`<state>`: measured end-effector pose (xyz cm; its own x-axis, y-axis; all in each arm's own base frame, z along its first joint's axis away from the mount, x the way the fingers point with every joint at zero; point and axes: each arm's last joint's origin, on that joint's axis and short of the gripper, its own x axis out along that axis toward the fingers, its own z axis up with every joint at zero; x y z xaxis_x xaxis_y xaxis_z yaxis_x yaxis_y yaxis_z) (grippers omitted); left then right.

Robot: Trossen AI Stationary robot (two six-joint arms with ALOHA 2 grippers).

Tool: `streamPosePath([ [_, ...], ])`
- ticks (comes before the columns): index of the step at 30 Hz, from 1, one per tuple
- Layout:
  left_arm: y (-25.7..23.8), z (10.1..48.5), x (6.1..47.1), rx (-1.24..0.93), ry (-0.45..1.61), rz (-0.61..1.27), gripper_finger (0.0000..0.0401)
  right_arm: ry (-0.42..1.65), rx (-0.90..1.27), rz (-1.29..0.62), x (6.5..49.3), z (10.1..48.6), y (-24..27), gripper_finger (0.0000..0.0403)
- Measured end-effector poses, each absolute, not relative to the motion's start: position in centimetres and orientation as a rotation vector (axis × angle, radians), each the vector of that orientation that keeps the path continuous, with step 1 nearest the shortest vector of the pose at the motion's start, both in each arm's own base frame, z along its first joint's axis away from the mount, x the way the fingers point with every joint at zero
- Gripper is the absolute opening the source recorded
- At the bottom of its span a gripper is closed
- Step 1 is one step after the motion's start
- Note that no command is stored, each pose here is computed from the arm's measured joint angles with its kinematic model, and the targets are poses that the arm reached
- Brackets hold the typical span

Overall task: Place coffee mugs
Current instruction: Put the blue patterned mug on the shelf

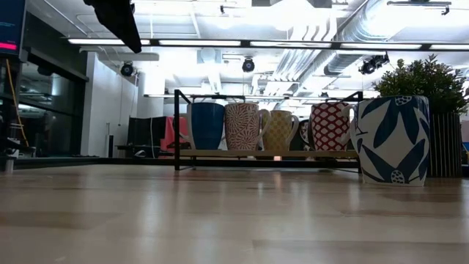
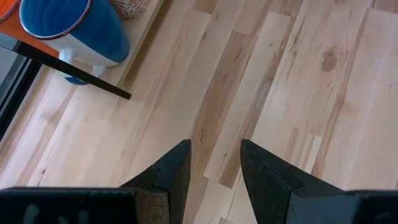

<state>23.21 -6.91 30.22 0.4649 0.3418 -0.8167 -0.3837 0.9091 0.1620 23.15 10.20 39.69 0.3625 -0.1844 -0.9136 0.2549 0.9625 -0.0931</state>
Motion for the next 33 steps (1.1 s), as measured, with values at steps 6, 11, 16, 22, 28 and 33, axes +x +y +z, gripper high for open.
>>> streamPosePath([
  [6, -6.9, 30.2, 23.2, -0.047, 0.992, 0.446, 0.0129, 1.039, -0.011, -0.447, 23.3, 39.9, 9.7, 0.0032],
  [11, -6.9, 30.2, 23.2, -0.047, 0.992, 0.446, 0.0129, 0.855, -0.146, -0.654, 23.8, 40.2, 9.2, 0.0032],
  [16, -6.9, 30.2, 23.2, -0.045, 0.994, 0.446, 0.0129, 0.935, -0.207, -0.678, 23.4, 37.6, 8.7, 0.0032],
  [22, -6.9, 30.2, 23.1, -0.042, 0.999, 0.447, 0.0129, 1.278, 0.037, -0.594, 20.7, 32.5, 8.2, 0.0032],
  [28, -6.9, 30.2, 23.1, -0.027, 1.003, 0.439, 0.0129, 1.450, 0.195, -0.563, 18.7, 29.1, 8.1, 0.0032],
  [33, -6.9, 30.2, 23.2, -0.042, 0.998, 0.447, 0.0129, 1.513, 0.162, -0.607, 17.8, 25.4, 7.5, 0.0032],
])
